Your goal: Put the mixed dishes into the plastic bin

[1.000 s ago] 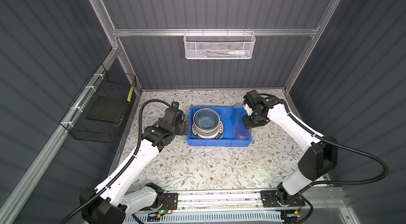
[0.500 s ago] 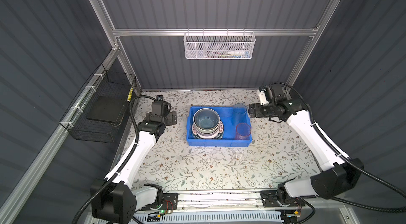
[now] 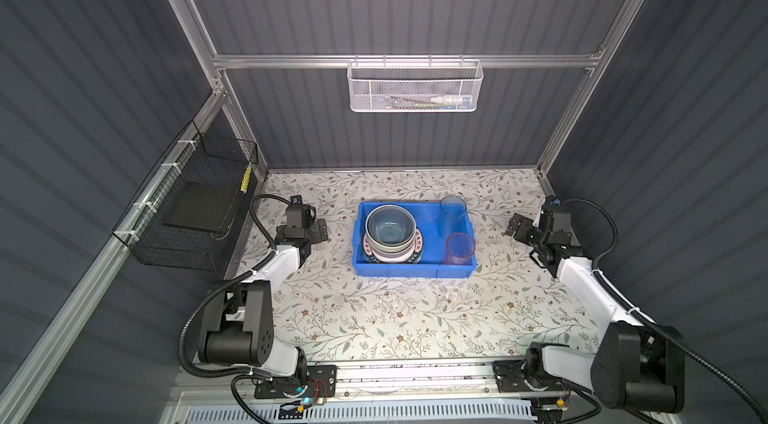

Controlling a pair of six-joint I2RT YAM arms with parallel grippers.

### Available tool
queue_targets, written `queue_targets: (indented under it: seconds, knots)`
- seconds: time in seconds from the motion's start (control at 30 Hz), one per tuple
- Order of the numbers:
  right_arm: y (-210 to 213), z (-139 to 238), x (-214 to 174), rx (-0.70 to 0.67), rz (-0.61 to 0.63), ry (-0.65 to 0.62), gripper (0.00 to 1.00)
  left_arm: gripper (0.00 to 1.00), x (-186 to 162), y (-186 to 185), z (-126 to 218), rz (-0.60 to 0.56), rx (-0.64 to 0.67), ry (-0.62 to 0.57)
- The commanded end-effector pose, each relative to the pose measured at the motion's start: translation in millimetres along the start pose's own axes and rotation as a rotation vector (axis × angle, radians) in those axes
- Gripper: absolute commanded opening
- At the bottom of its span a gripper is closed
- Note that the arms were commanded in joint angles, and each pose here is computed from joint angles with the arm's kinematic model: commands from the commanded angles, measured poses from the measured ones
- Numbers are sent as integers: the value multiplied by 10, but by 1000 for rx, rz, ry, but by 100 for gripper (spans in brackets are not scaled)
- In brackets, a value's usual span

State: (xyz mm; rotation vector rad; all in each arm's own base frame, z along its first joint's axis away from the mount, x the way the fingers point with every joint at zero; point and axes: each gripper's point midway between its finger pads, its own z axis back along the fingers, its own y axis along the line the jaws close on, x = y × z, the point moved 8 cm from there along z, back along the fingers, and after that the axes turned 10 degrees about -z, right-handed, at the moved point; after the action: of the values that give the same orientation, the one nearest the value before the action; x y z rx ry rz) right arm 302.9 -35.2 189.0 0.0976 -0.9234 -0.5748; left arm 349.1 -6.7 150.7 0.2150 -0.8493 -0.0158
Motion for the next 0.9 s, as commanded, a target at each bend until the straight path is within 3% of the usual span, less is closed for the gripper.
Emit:
queue_targets:
  seconds: [0.0, 0.3, 0.6, 0.73, 0.87]
  knots:
    - [-31, -78, 106, -3, -2, -146, 99, 100, 32, 8, -81, -13, 21, -107]
    - [-180, -324, -120, -9, 108, -214, 99, 100, -239, -44, -263, -56, 17, -206]
    - [-133, -292, -215, 118, 128, -328, 99, 100, -440, -68, -293, -34, 13, -335]
    - [-122, -310, -406, 216, 181, -382, 99, 100, -447, -67, -300, -35, 14, -324]
    - [-144, -296, -395, 188, 162, -404, 99, 100, -444, -67, -304, -34, 13, -315]
